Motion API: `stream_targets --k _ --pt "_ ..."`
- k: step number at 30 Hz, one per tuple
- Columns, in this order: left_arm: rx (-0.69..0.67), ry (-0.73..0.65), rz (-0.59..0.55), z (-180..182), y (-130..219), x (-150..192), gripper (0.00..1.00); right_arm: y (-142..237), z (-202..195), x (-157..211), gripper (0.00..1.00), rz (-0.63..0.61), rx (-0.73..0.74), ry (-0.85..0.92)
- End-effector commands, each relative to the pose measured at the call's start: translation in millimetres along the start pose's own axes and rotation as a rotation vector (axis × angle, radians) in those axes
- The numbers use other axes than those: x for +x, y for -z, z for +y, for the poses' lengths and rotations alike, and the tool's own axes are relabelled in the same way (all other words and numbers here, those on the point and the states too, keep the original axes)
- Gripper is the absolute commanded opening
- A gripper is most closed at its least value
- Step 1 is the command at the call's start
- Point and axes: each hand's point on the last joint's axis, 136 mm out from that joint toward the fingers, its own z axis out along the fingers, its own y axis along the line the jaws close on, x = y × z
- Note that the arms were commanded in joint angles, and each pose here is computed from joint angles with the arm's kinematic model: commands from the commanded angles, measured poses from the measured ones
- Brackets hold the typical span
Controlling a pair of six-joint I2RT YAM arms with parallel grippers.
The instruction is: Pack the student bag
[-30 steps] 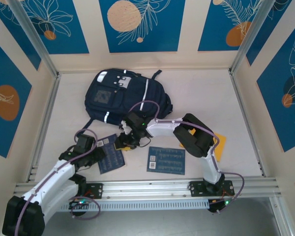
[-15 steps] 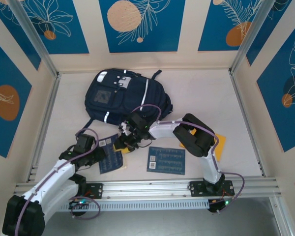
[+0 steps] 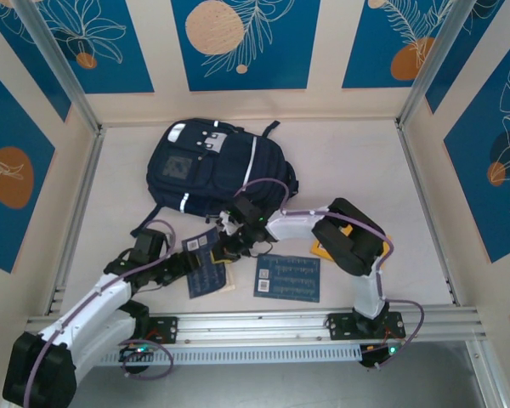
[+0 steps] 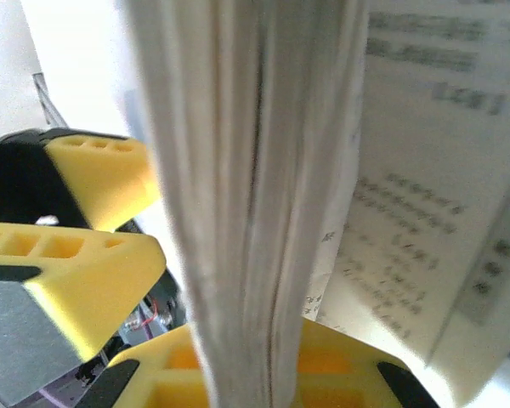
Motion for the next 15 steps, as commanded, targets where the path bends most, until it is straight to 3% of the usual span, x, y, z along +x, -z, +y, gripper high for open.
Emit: stream_targets --k 1,5,15 --pt "0.125 -0.025 0.047 -33.5 11.4 2.7 0.8 25.2 12.9 5.6 0.08 -0.032 -0.065 0.065" --pt "0.2 -0.069 0.069 -58.3 21.3 -0.6 0.89 54.3 20.2 11.3 0.05 -0.071 -0.197 0.095" --pt "0.439 -0.18 0.141 -120.7 39.5 1.1 0.92 114.1 36.7 27.6 0.04 -0.137 -0.394 0.184"
